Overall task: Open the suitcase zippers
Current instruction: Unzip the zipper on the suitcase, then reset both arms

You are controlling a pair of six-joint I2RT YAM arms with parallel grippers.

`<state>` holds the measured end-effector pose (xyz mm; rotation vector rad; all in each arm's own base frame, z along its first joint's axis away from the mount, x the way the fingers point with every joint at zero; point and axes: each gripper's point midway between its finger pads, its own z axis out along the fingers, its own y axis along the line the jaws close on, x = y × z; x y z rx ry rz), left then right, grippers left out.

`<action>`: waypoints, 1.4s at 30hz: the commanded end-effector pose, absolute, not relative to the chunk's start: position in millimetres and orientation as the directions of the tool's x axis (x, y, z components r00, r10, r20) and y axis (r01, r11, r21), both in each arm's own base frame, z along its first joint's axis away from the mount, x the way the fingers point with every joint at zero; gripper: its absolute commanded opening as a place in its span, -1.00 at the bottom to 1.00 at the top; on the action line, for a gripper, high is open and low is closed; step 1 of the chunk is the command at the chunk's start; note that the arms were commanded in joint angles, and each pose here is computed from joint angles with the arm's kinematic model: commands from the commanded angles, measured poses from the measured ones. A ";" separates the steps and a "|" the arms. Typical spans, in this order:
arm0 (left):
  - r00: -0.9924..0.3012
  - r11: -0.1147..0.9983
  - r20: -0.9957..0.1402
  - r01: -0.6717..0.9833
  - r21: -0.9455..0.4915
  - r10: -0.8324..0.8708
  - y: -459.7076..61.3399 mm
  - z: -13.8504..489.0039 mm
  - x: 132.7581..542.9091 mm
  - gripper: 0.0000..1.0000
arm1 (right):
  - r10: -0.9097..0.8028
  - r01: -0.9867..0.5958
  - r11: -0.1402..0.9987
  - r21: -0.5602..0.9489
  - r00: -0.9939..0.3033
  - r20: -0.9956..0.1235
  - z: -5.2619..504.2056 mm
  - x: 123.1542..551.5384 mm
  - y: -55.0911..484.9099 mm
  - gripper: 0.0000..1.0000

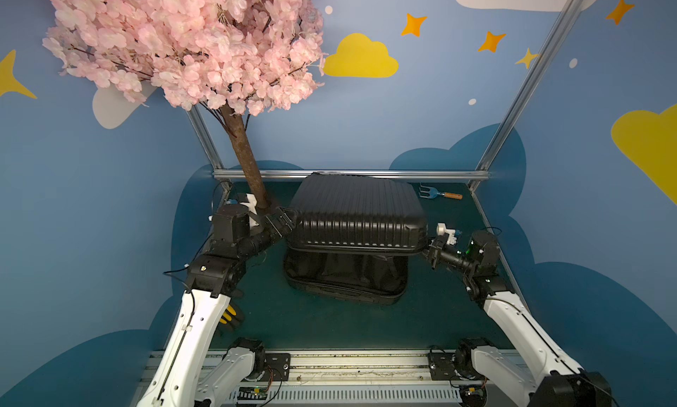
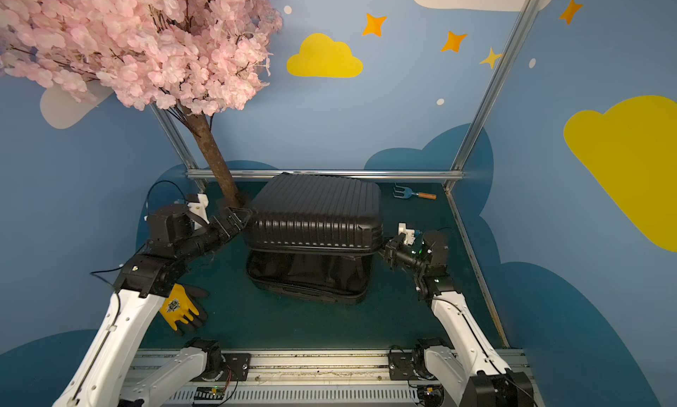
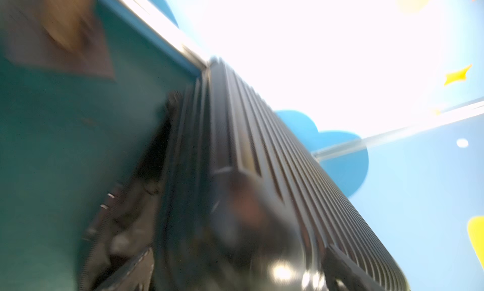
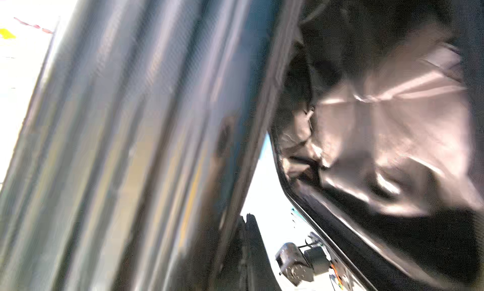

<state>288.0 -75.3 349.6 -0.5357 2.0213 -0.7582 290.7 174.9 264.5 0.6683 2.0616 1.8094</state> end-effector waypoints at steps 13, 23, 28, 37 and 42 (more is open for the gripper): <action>-0.479 0.842 -0.705 -0.160 -0.516 -0.523 -48.7 354.0 284.6 1.00 | 0.598 -0.222 0.117 0.968 -0.763 -0.247 423.9 539.4 206.3 -1.00; -0.524 0.865 -0.703 -0.153 -0.477 -0.480 -54.5 312.0 302.6 1.00 | 0.522 -0.332 0.319 0.888 -0.721 -0.456 412.5 514.6 197.4 -0.77; -0.545 0.918 -0.740 -0.195 -0.345 -0.394 -41.5 298.0 323.9 0.99 | 0.332 -0.378 0.673 0.635 -0.613 -0.717 398.0 466.9 192.0 0.13; -0.398 0.988 -0.911 -0.141 -0.055 -0.107 -1.4 249.4 382.2 1.00 | 0.166 -0.209 0.950 0.233 -0.296 -0.941 333.0 408.0 110.4 0.83; -0.376 0.998 -0.926 -0.065 -0.006 -0.030 17.8 179.3 381.7 0.99 | 0.000 -0.114 0.993 0.020 -0.167 -0.986 270.6 380.5 62.8 0.95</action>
